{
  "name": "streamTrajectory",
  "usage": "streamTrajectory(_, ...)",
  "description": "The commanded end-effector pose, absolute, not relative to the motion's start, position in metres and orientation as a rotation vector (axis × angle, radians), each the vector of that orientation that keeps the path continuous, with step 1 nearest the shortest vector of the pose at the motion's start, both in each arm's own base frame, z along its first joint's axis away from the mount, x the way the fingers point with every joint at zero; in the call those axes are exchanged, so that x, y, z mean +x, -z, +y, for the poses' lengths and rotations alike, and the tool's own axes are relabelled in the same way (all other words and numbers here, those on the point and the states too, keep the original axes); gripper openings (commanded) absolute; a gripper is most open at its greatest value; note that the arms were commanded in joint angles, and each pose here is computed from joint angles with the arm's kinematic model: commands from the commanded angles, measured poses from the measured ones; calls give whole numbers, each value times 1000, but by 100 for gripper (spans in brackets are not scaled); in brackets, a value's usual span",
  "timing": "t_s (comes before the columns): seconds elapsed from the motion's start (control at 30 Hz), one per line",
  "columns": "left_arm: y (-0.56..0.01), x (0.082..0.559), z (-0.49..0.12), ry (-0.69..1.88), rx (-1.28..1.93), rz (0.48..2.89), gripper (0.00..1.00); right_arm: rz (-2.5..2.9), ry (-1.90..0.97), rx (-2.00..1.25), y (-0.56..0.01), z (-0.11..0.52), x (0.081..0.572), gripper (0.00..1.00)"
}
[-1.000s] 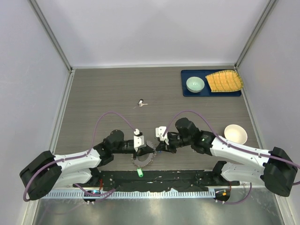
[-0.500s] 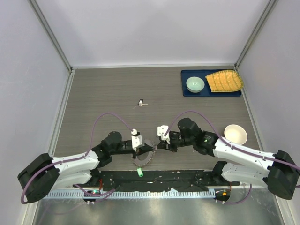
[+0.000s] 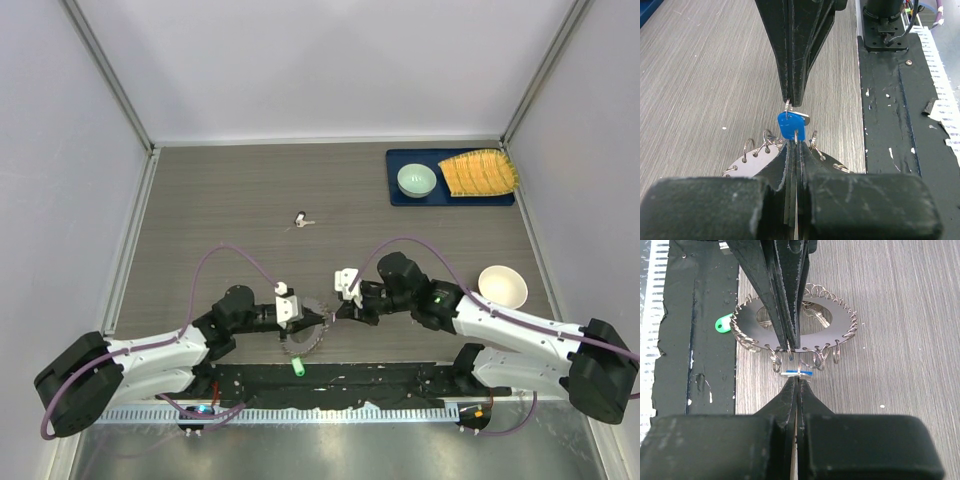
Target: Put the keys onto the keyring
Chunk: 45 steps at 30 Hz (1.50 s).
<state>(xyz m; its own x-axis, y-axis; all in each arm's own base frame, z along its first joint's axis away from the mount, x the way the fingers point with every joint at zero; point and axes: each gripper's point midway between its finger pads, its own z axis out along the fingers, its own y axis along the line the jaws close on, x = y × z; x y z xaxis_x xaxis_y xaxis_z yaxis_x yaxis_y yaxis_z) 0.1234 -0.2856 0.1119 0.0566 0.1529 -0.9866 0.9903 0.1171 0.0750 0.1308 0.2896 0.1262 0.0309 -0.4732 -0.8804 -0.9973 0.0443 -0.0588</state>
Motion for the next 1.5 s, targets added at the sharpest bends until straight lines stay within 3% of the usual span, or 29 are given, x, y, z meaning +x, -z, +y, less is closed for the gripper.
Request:
streamTrajectory(0.0,-134,122,-290,986,1261,1178,0,1512,-893,-1557,-132,295,126,1)
streamTrajectory(1.47,-134,114,-294,1028,1310,1149,0,1471,-951,-1592,-137,301,118,1)
